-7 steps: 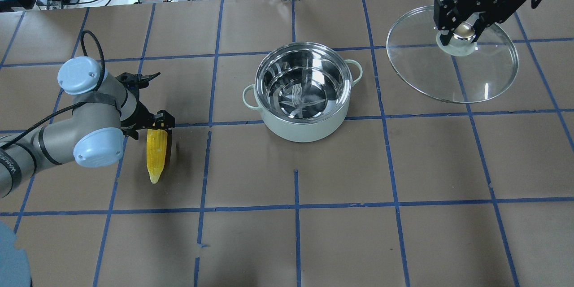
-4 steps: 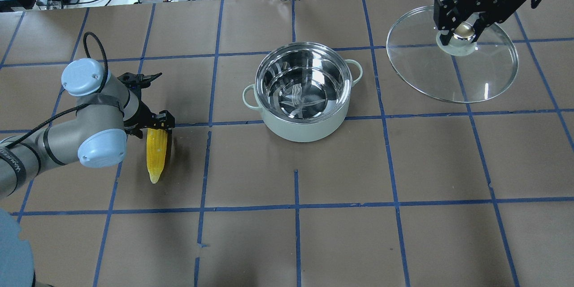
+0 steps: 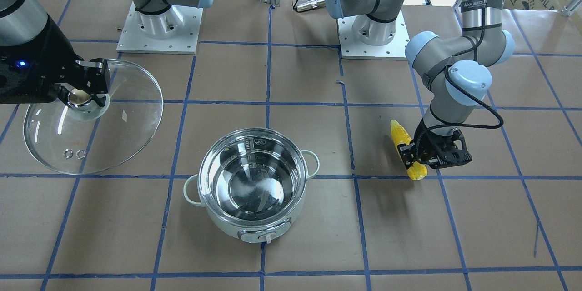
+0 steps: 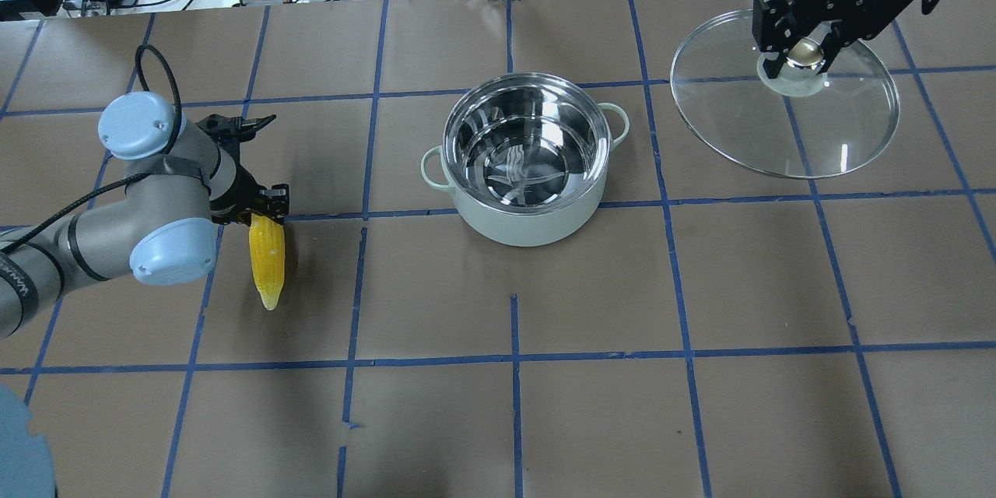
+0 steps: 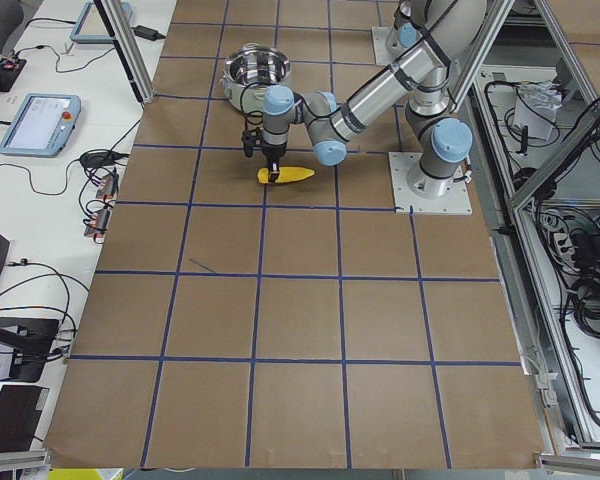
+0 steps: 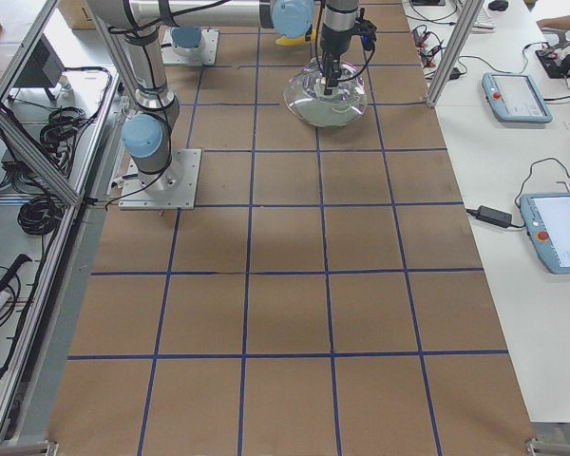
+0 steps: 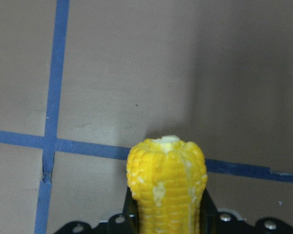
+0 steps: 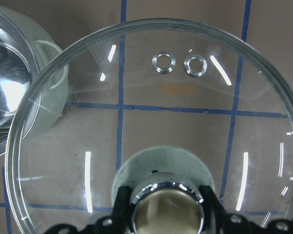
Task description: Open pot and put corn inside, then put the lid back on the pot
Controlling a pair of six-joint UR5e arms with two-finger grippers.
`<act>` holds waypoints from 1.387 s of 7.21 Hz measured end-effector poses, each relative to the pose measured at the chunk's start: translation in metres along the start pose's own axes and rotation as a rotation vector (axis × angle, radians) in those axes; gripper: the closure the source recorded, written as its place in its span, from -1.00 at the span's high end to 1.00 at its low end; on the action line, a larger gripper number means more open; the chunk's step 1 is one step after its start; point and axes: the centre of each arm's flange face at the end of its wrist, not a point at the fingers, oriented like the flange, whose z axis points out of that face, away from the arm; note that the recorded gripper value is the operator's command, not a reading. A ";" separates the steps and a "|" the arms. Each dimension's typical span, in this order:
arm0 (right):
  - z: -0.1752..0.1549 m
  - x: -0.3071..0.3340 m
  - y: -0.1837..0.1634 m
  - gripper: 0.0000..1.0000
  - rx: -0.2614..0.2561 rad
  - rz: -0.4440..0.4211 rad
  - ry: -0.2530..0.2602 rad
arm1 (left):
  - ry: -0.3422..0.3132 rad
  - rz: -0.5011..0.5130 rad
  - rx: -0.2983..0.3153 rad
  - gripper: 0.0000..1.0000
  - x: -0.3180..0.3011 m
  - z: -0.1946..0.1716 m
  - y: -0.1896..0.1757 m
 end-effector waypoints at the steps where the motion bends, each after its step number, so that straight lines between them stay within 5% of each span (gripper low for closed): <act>1: 0.000 0.000 0.000 -0.72 0.000 0.000 0.000 | 0.003 -0.008 -0.020 -0.41 0.016 -0.041 -0.006; 3: 0.000 0.000 0.000 -0.72 0.000 0.001 0.000 | 0.012 -0.031 -0.047 -0.53 0.083 -0.136 -0.020; 5: 0.001 0.000 0.000 -0.72 -0.001 0.001 0.000 | 0.026 -0.022 -0.028 -0.55 0.160 -0.187 -0.025; 10: 0.000 0.000 0.000 -0.85 -0.001 0.002 0.000 | 0.064 0.010 0.012 -0.55 0.309 -0.164 -0.051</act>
